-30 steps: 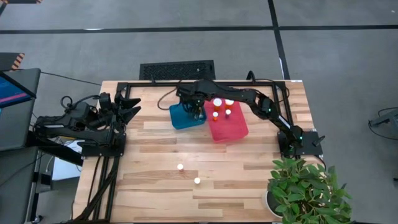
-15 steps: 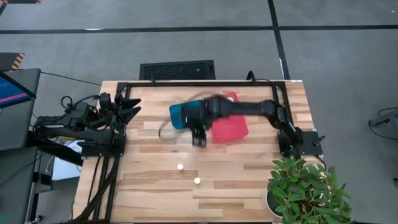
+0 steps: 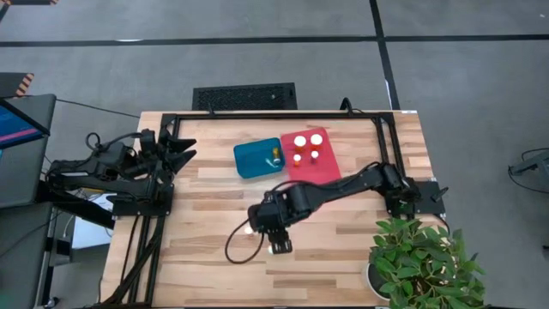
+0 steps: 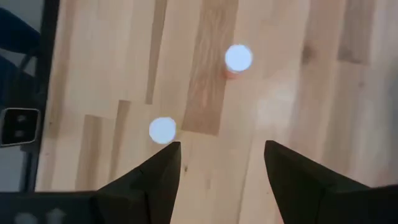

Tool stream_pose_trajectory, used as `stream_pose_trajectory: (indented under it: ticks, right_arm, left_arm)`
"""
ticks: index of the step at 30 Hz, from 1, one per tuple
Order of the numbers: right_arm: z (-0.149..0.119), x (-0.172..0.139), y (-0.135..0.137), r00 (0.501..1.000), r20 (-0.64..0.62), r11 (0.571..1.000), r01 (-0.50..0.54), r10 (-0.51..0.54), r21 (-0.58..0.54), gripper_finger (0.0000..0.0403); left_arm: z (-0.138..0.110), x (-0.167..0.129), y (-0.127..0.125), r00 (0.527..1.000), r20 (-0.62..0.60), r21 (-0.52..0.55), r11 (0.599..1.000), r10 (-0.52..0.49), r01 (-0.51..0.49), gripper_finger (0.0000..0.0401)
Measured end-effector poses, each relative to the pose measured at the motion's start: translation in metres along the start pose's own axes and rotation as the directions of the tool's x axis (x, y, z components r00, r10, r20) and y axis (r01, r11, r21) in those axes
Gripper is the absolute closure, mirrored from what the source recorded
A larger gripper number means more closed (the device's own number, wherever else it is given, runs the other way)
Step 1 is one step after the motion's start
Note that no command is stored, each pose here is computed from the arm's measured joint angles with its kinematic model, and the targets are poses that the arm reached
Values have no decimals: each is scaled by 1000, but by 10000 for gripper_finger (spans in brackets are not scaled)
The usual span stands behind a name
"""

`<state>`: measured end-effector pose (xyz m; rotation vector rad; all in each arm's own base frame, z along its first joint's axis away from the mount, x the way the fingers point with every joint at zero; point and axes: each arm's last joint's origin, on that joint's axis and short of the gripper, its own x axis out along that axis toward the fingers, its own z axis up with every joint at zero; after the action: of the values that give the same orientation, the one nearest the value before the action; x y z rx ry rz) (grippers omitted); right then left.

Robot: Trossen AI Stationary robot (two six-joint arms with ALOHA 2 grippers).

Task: Pick and place medicine bottles into bin by pill shape (circle, oval)
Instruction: Put the yellow pill bottle into the blue bin

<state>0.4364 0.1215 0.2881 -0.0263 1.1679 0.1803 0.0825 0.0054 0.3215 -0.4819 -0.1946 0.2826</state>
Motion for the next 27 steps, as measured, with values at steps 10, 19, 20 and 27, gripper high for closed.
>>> stream_pose_trajectory:
  ticks: [10,19,20,27]
  right_arm:
    - [-8,37,36,994,93,997,-47,52,-60,163]
    - [-26,68,38,998,52,996,-39,43,-82,163]
    - [-26,69,38,997,59,996,-39,44,-82,163]
    - [-27,77,37,996,87,996,-29,36,-84,163]
  left_arm:
    - [-1,0,0,1000,-12,-6,1000,-17,17,142]
    - [0,0,0,1000,-5,-19,1000,-1,1,142]
    - [-1,0,0,1000,-7,-18,1000,0,0,142]
    - [-2,0,1,1000,-25,-11,1000,9,-10,142]
